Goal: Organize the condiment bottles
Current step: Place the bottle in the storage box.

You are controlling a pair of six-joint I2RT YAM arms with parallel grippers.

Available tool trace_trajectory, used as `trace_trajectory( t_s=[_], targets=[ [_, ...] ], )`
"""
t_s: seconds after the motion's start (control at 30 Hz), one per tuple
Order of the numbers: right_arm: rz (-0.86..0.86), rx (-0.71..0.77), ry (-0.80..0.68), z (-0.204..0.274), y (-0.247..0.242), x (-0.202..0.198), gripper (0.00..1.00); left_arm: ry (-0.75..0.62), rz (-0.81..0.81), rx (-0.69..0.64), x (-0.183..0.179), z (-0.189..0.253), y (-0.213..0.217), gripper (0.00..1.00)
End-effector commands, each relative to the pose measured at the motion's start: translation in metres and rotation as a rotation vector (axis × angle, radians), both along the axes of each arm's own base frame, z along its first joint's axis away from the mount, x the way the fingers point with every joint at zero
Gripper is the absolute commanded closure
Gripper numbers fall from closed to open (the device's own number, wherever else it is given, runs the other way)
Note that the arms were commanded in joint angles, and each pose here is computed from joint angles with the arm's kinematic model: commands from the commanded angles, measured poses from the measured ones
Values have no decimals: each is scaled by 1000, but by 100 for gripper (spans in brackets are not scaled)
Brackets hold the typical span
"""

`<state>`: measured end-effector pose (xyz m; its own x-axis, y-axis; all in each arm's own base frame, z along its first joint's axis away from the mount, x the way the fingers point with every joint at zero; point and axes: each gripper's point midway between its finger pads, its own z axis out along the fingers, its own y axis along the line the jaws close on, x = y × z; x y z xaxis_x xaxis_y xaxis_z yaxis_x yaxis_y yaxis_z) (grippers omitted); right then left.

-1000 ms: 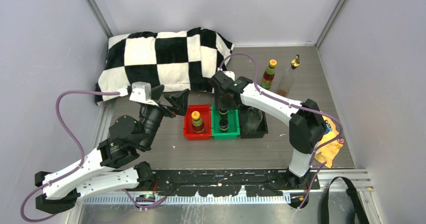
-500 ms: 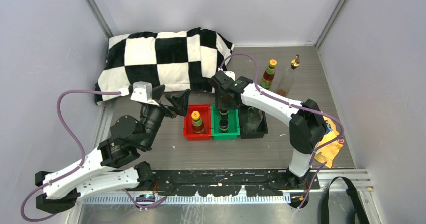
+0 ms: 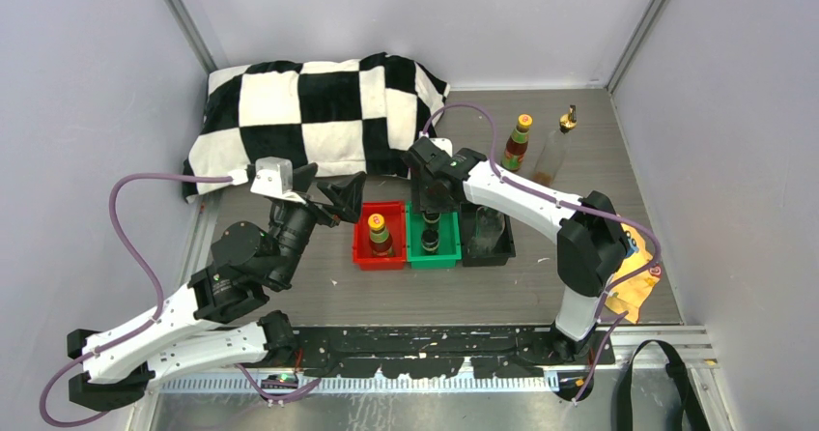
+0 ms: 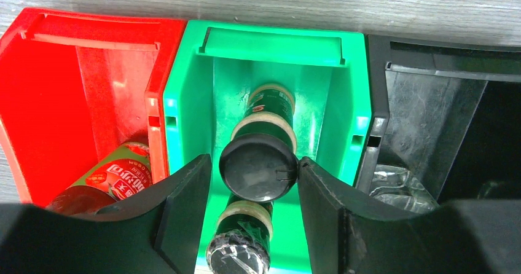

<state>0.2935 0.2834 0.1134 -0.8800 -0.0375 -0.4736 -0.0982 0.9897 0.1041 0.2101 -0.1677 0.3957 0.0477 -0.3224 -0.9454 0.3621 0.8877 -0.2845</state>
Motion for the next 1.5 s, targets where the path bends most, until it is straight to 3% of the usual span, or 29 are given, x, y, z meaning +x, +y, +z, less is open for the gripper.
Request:
trace_trajectory(
  t_s=[0.0,0.33,0.83,1.0,1.17,1.47],
  targets=[
    [-5,42,-45,20,0,4,39,-21,-3,-49,-2,14,3,0],
    [-9,42,-56,26,-1,4,38,-22,-8,-52,-3,14,3,0],
    [14,86,-145,74,5,16,38,-14,-7,-35,-4,23,5,0],
    [46,113,-209,110,14,27,38,-16,-2,-26,-4,36,8,0],
    [57,145,-323,177,12,45,37,-38,-19,36,-2,60,-1,0],
    [-80,237,-515,280,-53,73,36,-148,-129,229,8,105,-57,0]
  ],
)
